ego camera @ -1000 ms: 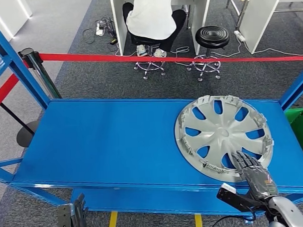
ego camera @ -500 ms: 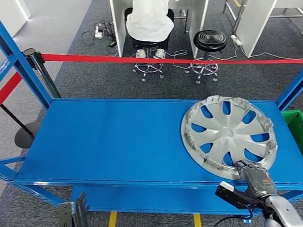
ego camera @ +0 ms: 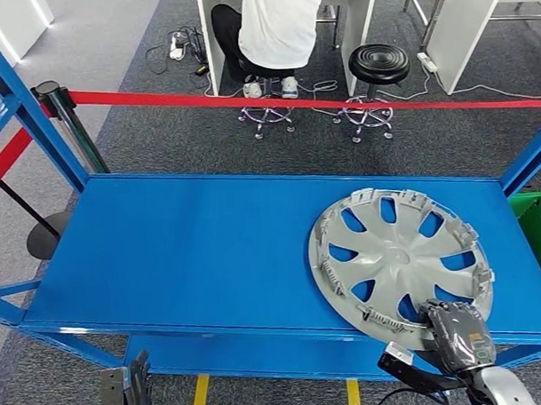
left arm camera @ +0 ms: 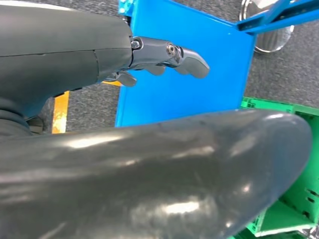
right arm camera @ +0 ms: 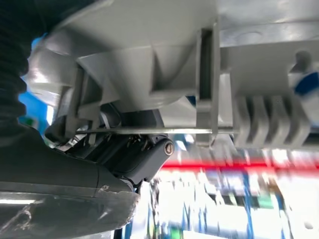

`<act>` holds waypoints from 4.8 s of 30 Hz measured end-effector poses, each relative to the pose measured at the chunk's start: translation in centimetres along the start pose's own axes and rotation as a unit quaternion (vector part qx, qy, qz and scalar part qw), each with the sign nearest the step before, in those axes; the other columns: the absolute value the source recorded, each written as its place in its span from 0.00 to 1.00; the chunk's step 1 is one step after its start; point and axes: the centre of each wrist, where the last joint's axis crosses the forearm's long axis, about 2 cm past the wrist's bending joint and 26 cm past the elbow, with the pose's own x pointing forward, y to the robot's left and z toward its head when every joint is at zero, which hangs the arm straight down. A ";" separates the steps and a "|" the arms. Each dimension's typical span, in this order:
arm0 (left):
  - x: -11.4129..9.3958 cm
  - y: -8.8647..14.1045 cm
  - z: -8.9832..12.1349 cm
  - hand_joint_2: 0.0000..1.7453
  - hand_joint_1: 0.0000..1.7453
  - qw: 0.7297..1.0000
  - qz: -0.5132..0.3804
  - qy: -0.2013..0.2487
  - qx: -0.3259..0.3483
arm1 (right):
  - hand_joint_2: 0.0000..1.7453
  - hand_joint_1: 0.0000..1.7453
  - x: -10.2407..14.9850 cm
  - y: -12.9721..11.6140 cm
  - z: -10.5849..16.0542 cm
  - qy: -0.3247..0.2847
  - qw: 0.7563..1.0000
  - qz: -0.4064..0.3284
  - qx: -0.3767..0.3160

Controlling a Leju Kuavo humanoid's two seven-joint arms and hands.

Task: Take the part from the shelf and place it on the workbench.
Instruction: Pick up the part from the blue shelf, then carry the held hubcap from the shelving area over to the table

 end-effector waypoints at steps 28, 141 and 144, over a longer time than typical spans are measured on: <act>0.2 0.4 1.1 1.00 0.00 1.000 -0.004 -0.016 0.021 | 1.00 1.00 5.1 -11.0 0.5 -0.176 0.899 0.008 -0.402; 1.8 -0.3 -1.9 1.00 0.00 0.995 -0.087 -0.047 -0.021 | 1.00 1.00 7.8 -7.7 2.8 -0.090 0.827 -0.356 -0.426; 1.8 -0.3 -2.0 1.00 0.00 0.995 -0.088 -0.048 -0.023 | 1.00 1.00 7.8 -7.6 3.0 -0.088 0.829 -0.355 -0.423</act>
